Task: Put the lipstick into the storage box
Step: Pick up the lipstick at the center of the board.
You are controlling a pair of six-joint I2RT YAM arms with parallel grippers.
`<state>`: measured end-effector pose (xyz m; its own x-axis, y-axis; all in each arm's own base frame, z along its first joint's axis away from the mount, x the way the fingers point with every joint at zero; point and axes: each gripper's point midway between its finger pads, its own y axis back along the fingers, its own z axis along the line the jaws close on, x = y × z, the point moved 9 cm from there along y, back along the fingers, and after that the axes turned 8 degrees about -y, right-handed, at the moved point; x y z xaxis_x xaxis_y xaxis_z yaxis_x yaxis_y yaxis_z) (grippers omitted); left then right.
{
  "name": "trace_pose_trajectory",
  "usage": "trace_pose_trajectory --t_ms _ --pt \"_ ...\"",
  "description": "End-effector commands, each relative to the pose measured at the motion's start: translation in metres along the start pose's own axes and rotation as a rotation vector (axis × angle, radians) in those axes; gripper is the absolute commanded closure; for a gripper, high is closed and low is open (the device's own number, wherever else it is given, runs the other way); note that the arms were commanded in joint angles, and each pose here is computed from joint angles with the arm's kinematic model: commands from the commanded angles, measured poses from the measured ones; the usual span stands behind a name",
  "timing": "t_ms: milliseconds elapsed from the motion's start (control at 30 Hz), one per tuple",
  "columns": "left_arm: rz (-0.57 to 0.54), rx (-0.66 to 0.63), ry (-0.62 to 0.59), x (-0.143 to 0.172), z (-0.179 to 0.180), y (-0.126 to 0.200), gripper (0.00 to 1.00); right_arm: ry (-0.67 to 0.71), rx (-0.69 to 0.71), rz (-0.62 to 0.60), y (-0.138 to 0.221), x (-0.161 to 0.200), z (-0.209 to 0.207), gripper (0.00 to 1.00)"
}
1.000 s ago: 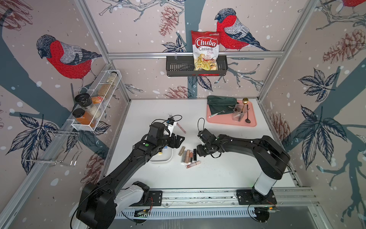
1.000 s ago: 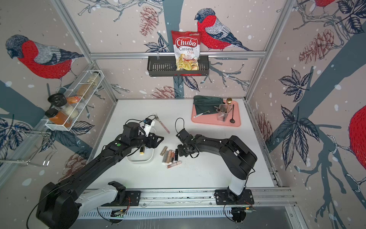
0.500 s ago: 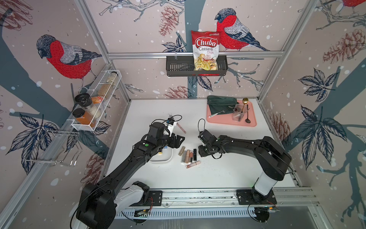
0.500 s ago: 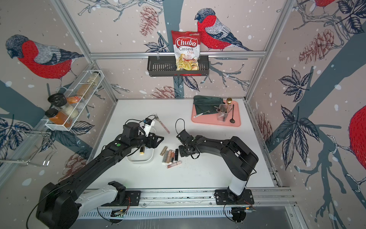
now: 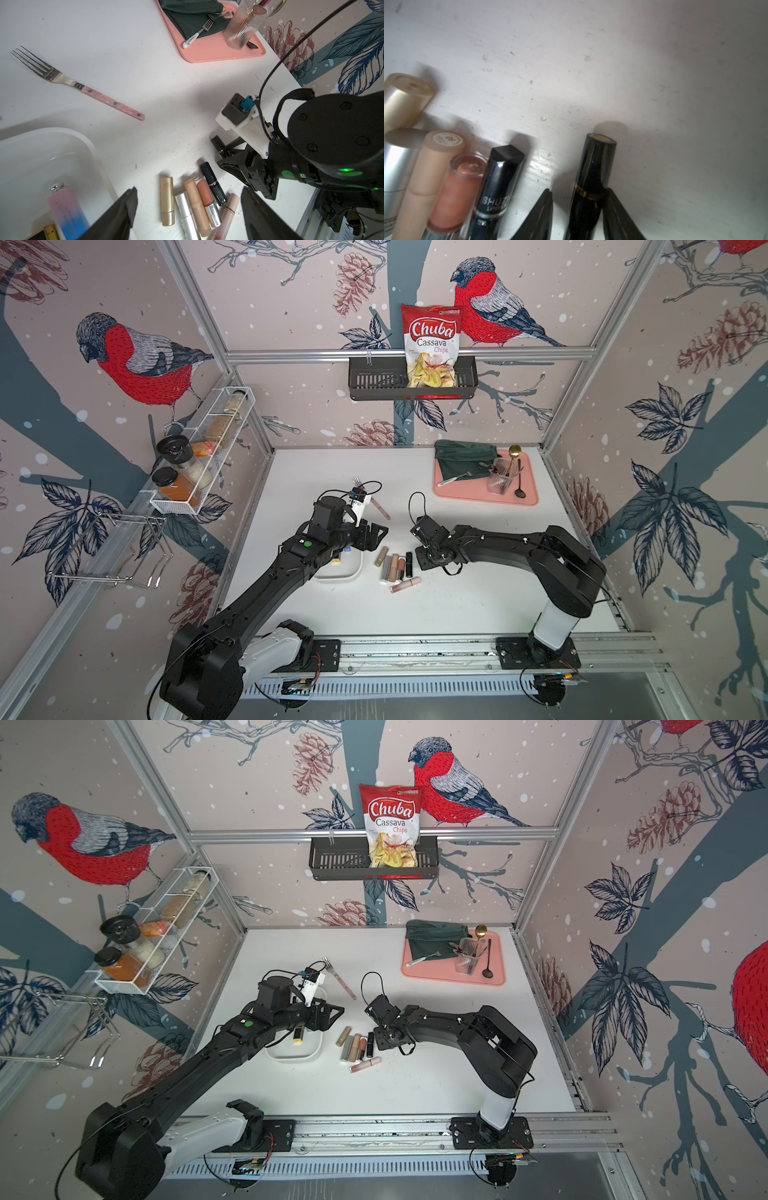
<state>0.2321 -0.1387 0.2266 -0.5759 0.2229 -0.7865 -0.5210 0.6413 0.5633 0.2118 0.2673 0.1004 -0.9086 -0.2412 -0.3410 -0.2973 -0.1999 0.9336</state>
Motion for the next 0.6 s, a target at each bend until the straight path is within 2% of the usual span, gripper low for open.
trace_pose_trajectory --t_ms 0,400,567 --pt "-0.012 0.017 -0.010 -0.0025 -0.0015 0.0001 0.18 0.016 0.097 0.046 -0.0024 0.0105 -0.0105 0.58" --pt "-0.007 0.020 -0.007 -0.0017 -0.0014 -0.0012 0.18 0.024 0.105 0.049 -0.0027 0.0131 -0.0095 0.75" --pt "-0.010 0.030 0.001 -0.0011 -0.0022 -0.0012 0.18 0.008 0.055 0.031 0.0029 0.0079 -0.0081 0.79"
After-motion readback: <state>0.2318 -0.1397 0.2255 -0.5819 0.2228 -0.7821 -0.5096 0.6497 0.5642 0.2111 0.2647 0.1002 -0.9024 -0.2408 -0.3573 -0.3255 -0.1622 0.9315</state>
